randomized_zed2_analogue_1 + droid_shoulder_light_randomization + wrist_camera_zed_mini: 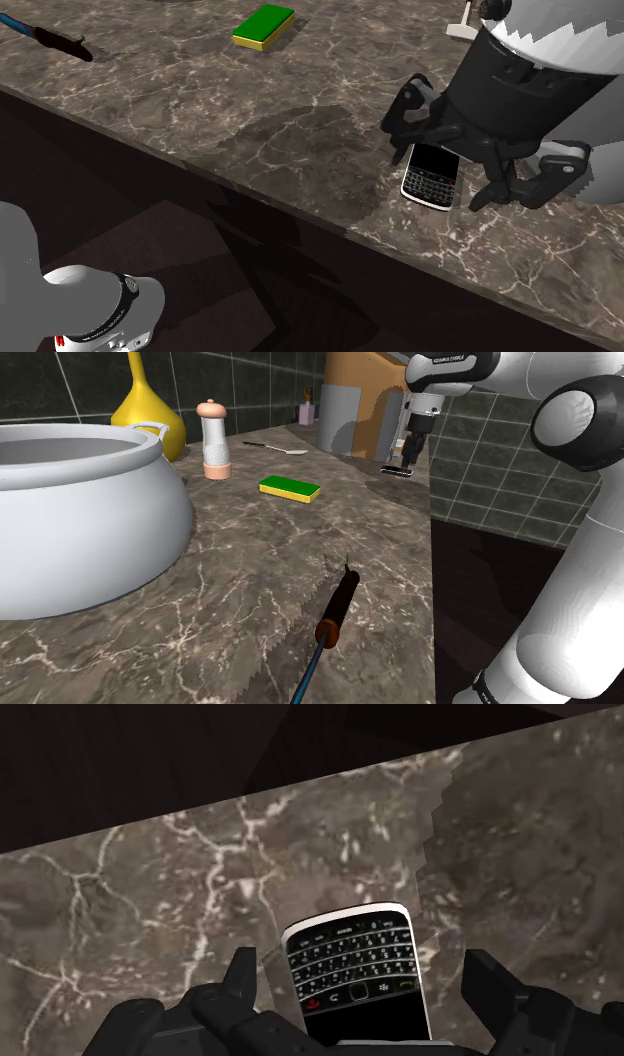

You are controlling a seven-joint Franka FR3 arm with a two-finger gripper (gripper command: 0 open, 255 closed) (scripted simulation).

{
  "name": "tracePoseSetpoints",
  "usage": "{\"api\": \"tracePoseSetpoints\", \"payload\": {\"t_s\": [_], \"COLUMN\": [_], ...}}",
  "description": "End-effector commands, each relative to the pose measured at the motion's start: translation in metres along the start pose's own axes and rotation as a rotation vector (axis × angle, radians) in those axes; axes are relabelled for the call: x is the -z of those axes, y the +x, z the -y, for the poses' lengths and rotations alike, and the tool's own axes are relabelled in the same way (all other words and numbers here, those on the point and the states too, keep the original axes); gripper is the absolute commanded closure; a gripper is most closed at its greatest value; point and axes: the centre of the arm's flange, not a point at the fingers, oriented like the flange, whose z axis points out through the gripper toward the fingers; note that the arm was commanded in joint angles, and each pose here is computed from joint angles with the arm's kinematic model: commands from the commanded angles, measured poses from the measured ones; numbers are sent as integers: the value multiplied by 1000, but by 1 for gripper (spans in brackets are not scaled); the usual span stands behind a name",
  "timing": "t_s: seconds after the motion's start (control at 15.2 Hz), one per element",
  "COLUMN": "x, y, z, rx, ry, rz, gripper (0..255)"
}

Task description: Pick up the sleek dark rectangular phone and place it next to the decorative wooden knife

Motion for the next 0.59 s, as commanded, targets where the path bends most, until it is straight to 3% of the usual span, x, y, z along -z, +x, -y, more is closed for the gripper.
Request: {"api": "tracePoseSetpoints", "payload": {"t_s": [0.0, 0.13, 0.53], "x": [-10, -24, -24], "y": [0, 0, 0], "z": [-1, -1, -1], "rx": [1, 1, 1], "ry": [0, 0, 0], "rz": [0, 0, 0], "gripper": [0, 0, 0]}}
